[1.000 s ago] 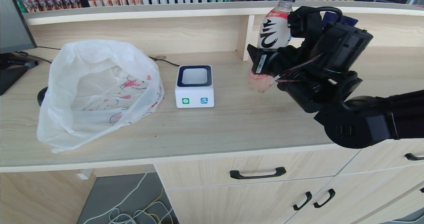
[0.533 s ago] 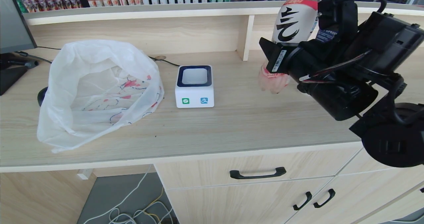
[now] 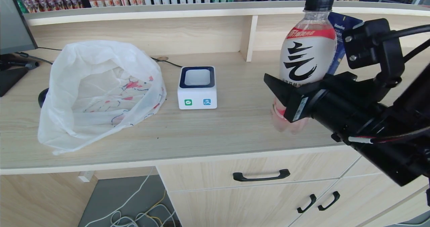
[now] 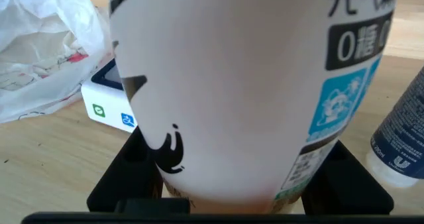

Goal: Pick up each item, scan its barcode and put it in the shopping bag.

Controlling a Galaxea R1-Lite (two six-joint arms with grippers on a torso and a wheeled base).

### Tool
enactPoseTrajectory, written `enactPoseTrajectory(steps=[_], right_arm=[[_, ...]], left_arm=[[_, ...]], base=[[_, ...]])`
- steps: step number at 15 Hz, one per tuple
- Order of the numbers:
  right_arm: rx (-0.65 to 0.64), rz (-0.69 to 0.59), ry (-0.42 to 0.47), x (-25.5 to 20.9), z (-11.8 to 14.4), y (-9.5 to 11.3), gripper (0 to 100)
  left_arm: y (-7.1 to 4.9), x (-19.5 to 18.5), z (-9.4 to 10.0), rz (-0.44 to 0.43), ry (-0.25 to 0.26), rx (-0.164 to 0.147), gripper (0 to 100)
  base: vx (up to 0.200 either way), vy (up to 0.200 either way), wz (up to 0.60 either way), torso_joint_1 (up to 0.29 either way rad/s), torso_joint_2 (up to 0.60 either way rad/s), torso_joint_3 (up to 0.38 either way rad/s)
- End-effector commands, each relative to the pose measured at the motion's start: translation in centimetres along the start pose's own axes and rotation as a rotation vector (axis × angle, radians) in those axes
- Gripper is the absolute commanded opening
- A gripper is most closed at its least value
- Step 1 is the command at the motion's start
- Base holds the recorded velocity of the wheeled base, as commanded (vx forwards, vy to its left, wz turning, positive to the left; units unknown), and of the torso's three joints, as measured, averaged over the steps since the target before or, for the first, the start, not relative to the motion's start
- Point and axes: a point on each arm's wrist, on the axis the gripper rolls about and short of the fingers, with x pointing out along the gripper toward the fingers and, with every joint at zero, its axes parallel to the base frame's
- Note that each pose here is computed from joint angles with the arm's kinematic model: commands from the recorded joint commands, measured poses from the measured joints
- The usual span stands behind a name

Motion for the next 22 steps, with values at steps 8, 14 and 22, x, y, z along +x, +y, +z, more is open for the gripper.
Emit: enactPoseTrajectory(steps=[8, 14, 22], right_arm=[[-0.19, 0.213, 0.026, -2.9, -0.8, 6.1, 0], [-0.232, 0.279, -0.009, -2.5, -1.5, 9.4, 0], [-0.354, 0.295, -0.105, -2.6, 0.3, 11.5, 0]], left_arm=[[0.0, 0.0, 0.0, 0.0, 0.002, 0.0, 100], [0.0, 0.0, 0.0, 0.0, 0.002, 0.0, 100], [0.0, 0.0, 0.0, 0.0, 0.002, 0.0, 100]], base=[[0.0, 0.0, 0.0, 0.0, 0.0, 0.0], [0.0, 0.0, 0.0, 0.0, 0.0, 0.0], [0.0, 0.0, 0.0, 0.0, 0.0, 0.0]])
